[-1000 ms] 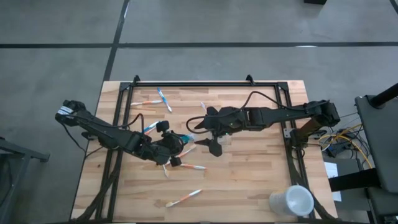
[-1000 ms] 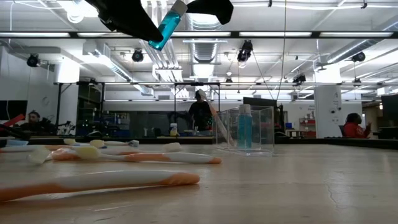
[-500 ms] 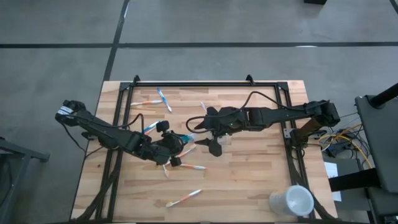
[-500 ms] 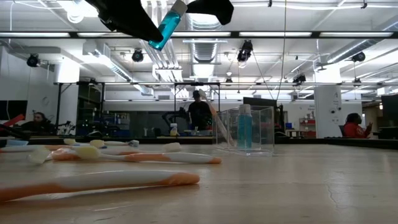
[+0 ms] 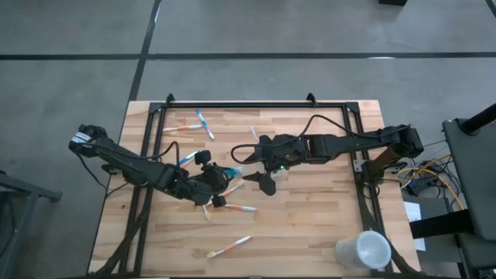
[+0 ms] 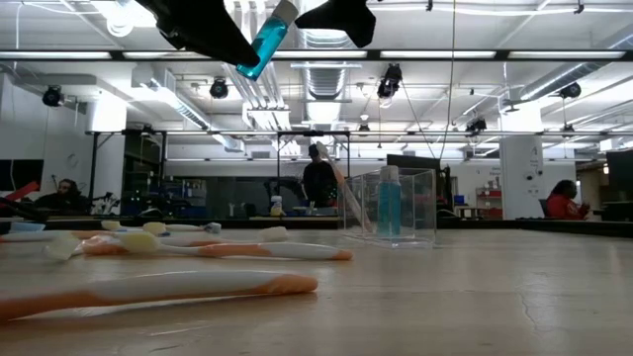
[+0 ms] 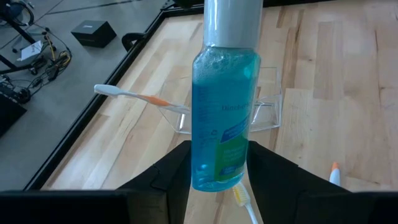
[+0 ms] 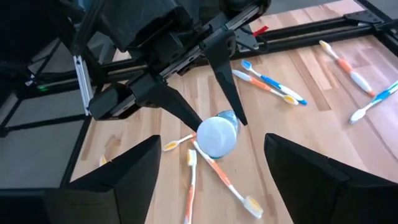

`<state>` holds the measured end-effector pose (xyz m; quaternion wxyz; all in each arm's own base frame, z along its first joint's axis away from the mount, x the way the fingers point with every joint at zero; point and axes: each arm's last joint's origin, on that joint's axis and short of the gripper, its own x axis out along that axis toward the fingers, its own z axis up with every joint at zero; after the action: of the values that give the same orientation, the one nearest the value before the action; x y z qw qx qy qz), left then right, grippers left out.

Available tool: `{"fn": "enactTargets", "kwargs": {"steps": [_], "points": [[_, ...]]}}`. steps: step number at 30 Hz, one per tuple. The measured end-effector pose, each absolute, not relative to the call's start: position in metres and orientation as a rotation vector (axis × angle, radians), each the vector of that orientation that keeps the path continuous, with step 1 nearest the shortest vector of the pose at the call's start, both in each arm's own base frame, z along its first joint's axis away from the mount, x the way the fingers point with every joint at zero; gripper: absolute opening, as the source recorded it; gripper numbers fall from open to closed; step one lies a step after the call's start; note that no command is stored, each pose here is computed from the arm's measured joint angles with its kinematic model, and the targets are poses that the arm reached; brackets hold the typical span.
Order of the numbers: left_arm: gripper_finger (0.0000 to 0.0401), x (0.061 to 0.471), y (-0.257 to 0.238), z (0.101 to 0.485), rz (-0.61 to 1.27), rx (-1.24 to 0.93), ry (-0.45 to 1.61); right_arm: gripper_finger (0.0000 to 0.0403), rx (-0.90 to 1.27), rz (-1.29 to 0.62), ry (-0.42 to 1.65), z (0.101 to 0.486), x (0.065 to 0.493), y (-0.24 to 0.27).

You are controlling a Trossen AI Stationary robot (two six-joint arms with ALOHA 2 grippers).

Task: Pick & Place toothbrushing station
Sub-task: Put the mouthwash into the transparent organizer

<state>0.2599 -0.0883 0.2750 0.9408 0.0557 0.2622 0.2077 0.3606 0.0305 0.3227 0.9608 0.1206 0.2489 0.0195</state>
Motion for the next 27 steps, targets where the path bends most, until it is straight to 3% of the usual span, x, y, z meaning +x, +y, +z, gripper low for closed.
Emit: {"fn": "enactTargets", "kwargs": {"steps": [8,21,27], "points": [[0.0153,0.260,-0.088,0.275,0.425,0.113,0.535,0.0284,0.240,0.043,0.465,0.326,0.362,0.030],[0.0153,0.260,-0.088,0.275,0.425,0.115,0.537,0.0263,0.192,0.044,0.557,0.289,0.383,0.032],[0.0153,0.259,-0.088,0.274,0.424,0.124,0.545,0.0266,0.160,0.056,0.541,0.294,0.381,0.031]]}}
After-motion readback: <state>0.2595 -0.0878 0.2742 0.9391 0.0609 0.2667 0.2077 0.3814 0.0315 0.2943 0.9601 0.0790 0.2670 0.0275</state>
